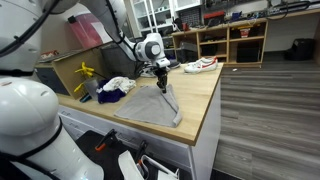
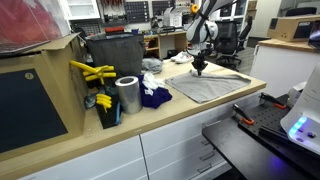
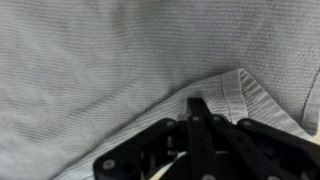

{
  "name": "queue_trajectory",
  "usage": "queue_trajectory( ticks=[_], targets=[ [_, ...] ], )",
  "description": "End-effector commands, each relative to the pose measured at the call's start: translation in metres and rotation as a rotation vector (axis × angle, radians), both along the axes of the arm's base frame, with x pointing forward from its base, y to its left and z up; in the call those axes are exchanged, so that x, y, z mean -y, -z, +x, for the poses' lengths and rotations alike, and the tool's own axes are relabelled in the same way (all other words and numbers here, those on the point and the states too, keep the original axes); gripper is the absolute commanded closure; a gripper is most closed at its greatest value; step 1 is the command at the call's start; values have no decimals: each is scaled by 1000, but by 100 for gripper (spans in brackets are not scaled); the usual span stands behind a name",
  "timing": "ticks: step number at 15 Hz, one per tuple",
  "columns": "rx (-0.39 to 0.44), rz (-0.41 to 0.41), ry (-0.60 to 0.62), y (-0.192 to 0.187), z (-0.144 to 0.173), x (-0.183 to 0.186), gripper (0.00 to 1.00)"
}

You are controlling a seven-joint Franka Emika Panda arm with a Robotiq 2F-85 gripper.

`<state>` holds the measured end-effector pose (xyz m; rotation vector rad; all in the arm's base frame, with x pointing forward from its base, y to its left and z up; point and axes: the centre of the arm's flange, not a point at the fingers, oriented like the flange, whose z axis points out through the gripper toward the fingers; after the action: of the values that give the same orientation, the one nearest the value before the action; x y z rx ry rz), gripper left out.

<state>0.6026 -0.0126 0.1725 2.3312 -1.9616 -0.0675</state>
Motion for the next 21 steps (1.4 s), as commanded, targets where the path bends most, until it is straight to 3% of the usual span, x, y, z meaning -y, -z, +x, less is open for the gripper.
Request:
queue_trajectory(
  ticks=[1, 5, 6, 7, 9, 18, 21],
  targets=[
    [44, -30, 5, -26, 3, 4, 100],
    [81, -55, -9, -50, 7, 13, 100],
    [83, -57, -15, -52, 8, 12, 95],
    [83, -56, -22, -48, 10, 11, 73],
    [74, -52, -29, -39, 14, 6, 69],
    [24, -64, -28, -3, 25, 3, 3],
    [11, -64, -25, 7, 28, 4, 0]
  ],
)
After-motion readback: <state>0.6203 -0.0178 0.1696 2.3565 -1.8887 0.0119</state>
